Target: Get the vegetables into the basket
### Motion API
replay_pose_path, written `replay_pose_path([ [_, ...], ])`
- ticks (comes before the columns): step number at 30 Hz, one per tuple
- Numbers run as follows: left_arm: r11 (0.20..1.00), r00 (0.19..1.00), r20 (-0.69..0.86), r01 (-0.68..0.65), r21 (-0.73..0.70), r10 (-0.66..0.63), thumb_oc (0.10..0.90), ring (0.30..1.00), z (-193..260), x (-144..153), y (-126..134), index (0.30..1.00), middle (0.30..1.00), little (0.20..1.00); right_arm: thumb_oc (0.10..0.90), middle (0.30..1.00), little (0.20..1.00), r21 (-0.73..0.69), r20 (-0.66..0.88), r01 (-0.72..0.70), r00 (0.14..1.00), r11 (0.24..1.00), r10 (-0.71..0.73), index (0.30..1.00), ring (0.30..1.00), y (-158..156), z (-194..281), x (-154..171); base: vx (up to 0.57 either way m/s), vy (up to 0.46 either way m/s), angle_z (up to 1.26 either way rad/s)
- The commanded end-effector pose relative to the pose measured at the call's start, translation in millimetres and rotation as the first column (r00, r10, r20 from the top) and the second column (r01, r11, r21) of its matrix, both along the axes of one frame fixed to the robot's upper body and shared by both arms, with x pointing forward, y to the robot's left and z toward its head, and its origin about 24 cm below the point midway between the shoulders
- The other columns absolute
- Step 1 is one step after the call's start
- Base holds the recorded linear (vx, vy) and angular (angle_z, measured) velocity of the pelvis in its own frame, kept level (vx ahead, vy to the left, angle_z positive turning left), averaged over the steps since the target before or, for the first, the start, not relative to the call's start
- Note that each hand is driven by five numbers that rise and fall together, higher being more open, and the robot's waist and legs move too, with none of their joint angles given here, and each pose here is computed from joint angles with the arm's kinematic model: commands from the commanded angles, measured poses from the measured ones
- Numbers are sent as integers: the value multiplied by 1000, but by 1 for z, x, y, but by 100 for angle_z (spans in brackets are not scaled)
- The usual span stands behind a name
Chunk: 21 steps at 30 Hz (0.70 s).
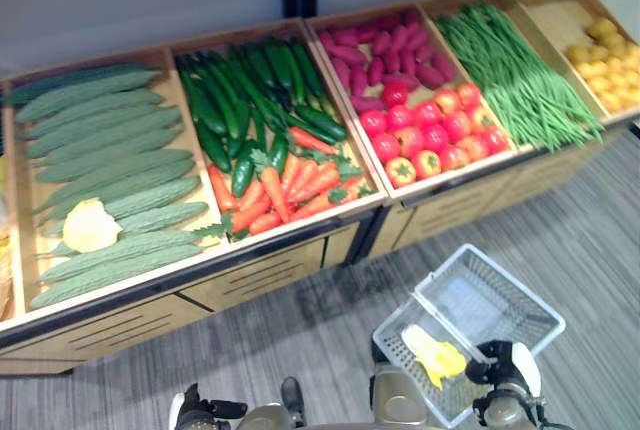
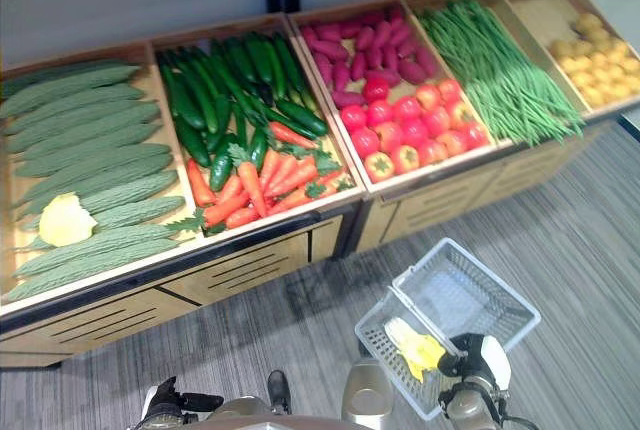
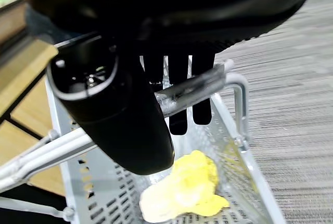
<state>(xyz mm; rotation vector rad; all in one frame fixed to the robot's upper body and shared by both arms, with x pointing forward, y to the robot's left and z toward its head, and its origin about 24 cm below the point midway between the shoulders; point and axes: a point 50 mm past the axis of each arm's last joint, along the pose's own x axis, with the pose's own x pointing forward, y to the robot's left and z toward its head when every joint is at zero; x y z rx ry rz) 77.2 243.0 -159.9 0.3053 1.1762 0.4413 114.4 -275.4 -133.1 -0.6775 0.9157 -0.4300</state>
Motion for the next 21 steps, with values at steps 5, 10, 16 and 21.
replay_pose_path([
  [5,986,979,119,-163,-44,167,900,1000,3,11,-4,1000,1000,1000,400,300,300,-108,74,112,992,988,-104,300,300,-43,19,-3,32,-113,27],
  [10,957,949,123,-290,-29,291,900,1000,4,2,9,1000,1000,1000,400,300,300,-111,63,62,997,992,-55,300,300,-40,18,-7,16,-48,7],
  [16,691,714,247,-699,186,656,900,1000,26,-24,68,1000,1000,1000,400,300,300,-103,15,-15,1000,995,16,300,300,-28,11,-13,19,-8,-6],
  [21,360,592,688,-804,473,420,900,1000,109,16,136,1000,1000,1000,400,300,300,-98,8,-69,998,993,70,300,300,-15,6,-14,-2,-4,1],
])
